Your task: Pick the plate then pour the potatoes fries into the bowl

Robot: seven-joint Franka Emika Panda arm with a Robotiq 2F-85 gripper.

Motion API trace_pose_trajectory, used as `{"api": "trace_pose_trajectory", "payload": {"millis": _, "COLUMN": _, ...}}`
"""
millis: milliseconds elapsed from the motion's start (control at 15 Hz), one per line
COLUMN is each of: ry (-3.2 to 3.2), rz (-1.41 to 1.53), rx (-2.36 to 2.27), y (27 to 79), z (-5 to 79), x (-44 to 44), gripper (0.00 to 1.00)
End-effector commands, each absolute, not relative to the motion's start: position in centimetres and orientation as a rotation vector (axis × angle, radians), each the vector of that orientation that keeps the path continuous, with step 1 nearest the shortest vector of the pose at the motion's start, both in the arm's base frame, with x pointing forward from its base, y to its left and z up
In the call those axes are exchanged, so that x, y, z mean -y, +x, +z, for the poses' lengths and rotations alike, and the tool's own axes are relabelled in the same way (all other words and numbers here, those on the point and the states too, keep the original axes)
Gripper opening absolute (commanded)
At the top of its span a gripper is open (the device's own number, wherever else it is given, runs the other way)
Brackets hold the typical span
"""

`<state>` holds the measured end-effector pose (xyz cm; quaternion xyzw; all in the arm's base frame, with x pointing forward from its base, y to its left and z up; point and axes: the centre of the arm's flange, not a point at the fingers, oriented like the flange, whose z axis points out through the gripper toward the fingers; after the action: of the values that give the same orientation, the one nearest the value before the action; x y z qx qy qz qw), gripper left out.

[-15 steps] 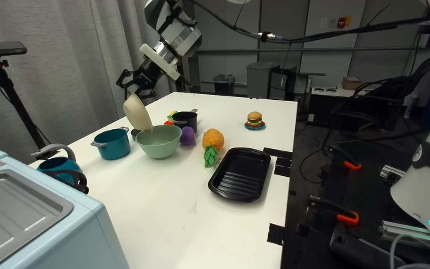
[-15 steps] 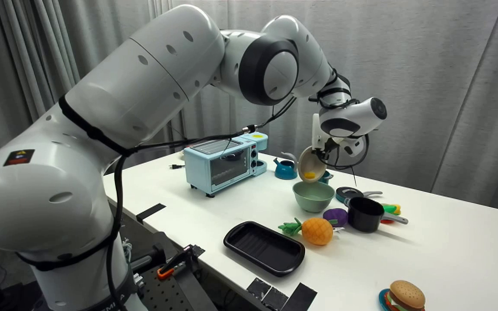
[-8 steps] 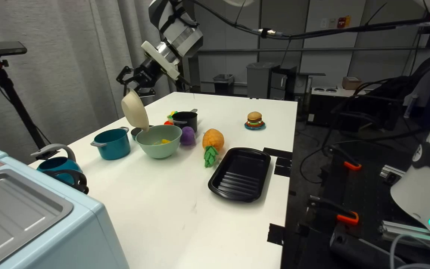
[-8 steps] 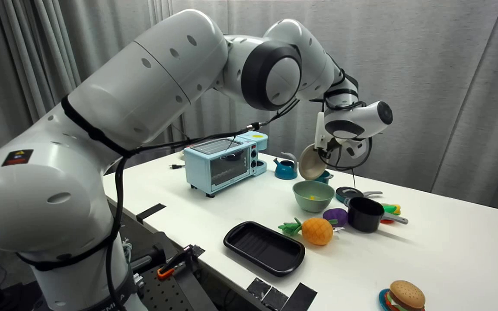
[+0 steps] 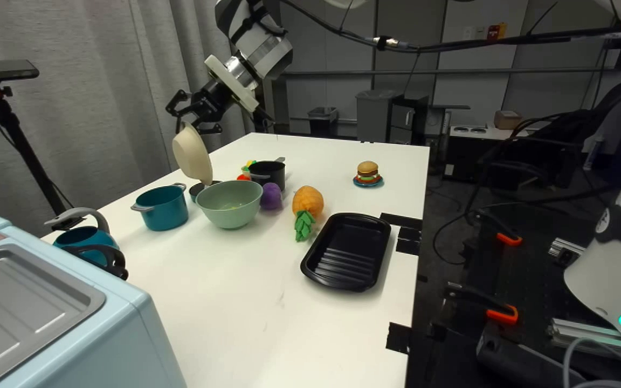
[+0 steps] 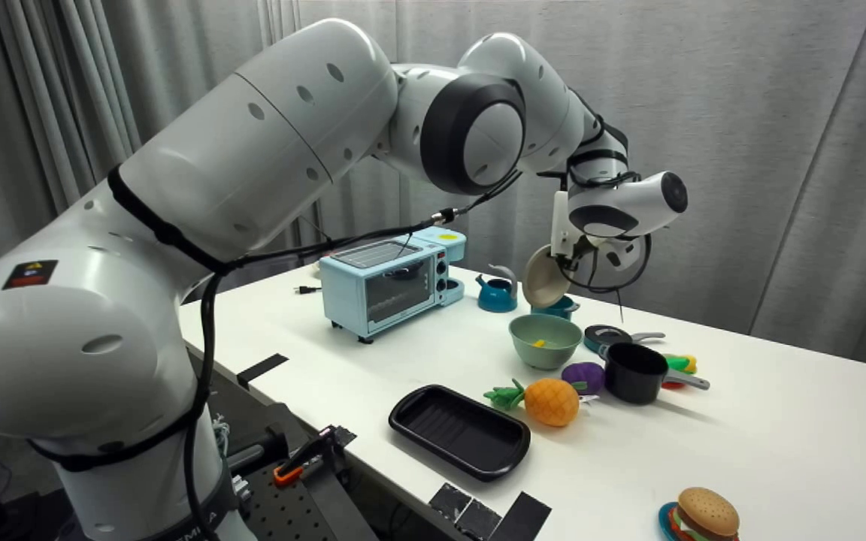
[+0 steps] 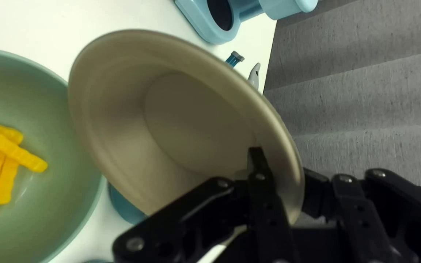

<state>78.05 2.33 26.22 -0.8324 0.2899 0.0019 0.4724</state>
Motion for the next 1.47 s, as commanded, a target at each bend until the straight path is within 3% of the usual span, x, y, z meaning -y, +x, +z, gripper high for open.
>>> {"api": "trace_pose_trajectory", "payload": {"millis": 0, "ry": -2.060, "rz": -0.018, "rx": -0.598, "y": 78.7, "z": 27.0, "x": -3.5, "gripper": 0.01}}
{"api": "trace_pose_trajectory", "payload": {"millis": 733, "ry": -2.339, "rz": -0.010, "rx": -0.073, "y": 75.7, "z": 27.0, "x": -12.1, "gripper": 0.01}}
{"api": "trace_pose_trajectory", "payload": {"millis": 1400, "ry": -2.527, "rz": -0.139, "rx": 0.411, "y": 72.8, "z": 27.2, "x": -14.6, "gripper": 0.01}}
